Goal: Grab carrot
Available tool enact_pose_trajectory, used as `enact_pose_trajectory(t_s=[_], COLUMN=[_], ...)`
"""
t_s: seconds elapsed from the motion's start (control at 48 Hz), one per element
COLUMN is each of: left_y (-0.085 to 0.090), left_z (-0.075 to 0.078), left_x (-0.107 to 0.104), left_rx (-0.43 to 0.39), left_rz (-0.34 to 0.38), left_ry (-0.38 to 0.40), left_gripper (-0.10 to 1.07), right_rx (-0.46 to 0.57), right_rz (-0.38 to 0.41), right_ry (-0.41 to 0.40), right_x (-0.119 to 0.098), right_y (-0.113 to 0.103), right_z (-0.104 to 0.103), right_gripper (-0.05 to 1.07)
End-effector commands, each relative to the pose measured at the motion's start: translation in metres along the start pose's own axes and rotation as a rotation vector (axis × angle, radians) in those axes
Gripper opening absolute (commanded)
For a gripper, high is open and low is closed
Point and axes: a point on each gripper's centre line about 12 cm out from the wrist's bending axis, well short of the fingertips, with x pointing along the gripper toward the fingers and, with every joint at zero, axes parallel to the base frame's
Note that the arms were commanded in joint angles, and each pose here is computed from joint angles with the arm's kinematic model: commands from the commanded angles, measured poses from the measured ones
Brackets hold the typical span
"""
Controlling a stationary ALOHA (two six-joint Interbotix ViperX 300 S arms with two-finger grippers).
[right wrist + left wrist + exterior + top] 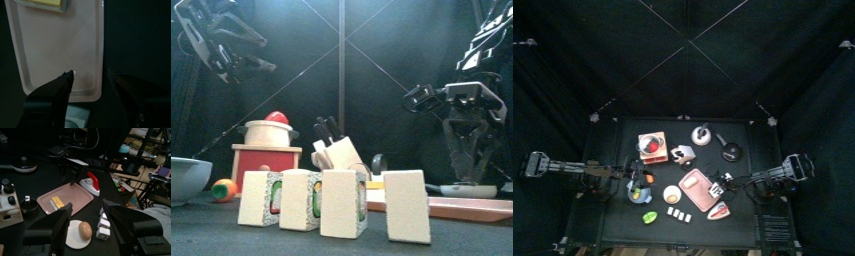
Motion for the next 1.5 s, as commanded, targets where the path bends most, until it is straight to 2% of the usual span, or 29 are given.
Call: enact_pose_trajectory(t_s=[0.0, 0.188, 0.25, 0.333, 0.417, 0.479, 0.562, 0.688, 0.771, 0.875, 1.0, 1.125, 1.271, 1.354, 1.479], left_y=[-0.001, 0.0, 0.002, 0.007, 0.014, 0.015, 0.015, 0.017, 0.02, 0.027, 0.032, 0.033, 0.03, 0.027, 0.028], left_z=[0.006, 0.012, 0.019, 0.024, 0.029, 0.032, 0.032, 0.017, 0.006, -0.008, -0.016, -0.022, -0.033, -0.04, -0.053], left_x=[0.001, 0.0, 0.002, 0.004, 0.003, 0.002, 0.002, 0.008, 0.012, 0.017, 0.016, 0.017, 0.02, 0.025, 0.027], left_rx=[-0.002, -0.073, -0.105, -0.131, -0.153, -0.163, -0.184, -0.286, -0.321, -0.362, -0.387, -0.408, -0.404, -0.386, -0.427], left_rz=[-0.003, 0.025, 0.072, 0.165, 0.284, 0.336, 0.367, 0.395, 0.434, 0.52, 0.628, 0.72, 0.835, 0.863, 0.908], left_ry=[-0.018, -0.024, 0.005, 0.09, 0.215, 0.274, 0.321, 0.379, 0.433, 0.521, 0.593, 0.61, 0.593, 0.572, 0.566], left_gripper=[0.87, 0.87, 0.87, 0.87, 0.87, 0.87, 0.87, 0.87, 0.87, 0.87, 0.87, 0.87, 0.87, 0.89, 0.89], right_rx=[-0.014, -0.063, -0.069, -0.064, -0.05, -0.05, -0.052, -0.062, -0.067, -0.067, -0.065, -0.073, -0.075, -0.075, -0.074], right_rz=[0.035, 0.031, 0.023, 0.016, 0.012, 0.015, 0.022, 0.023, 0.023, 0.021, 0.019, 0.017, 0.017, 0.016, 0.018], right_ry=[-0.056, -0.125, -0.134, -0.143, -0.148, -0.154, -0.164, -0.18, -0.18, -0.179, -0.18, -0.182, -0.184, -0.183, -0.186], right_x=[-0.012, -0.019, -0.019, -0.019, -0.021, -0.022, -0.026, -0.029, -0.029, -0.03, -0.03, -0.03, -0.03, -0.03, -0.03], right_y=[0.007, 0.007, 0.004, -0.001, -0.006, -0.007, -0.009, -0.013, -0.015, -0.017, -0.018, -0.018, -0.018, -0.018, -0.018], right_z=[0.014, 0.03, 0.031, 0.034, 0.035, 0.035, 0.035, 0.035, 0.033, 0.031, 0.032, 0.031, 0.032, 0.032, 0.033], right_gripper=[0.9, 0.9, 0.9, 0.9, 0.9, 0.9, 0.9, 0.9, 0.9, 0.9, 0.9, 0.9, 0.9, 0.9, 0.9])
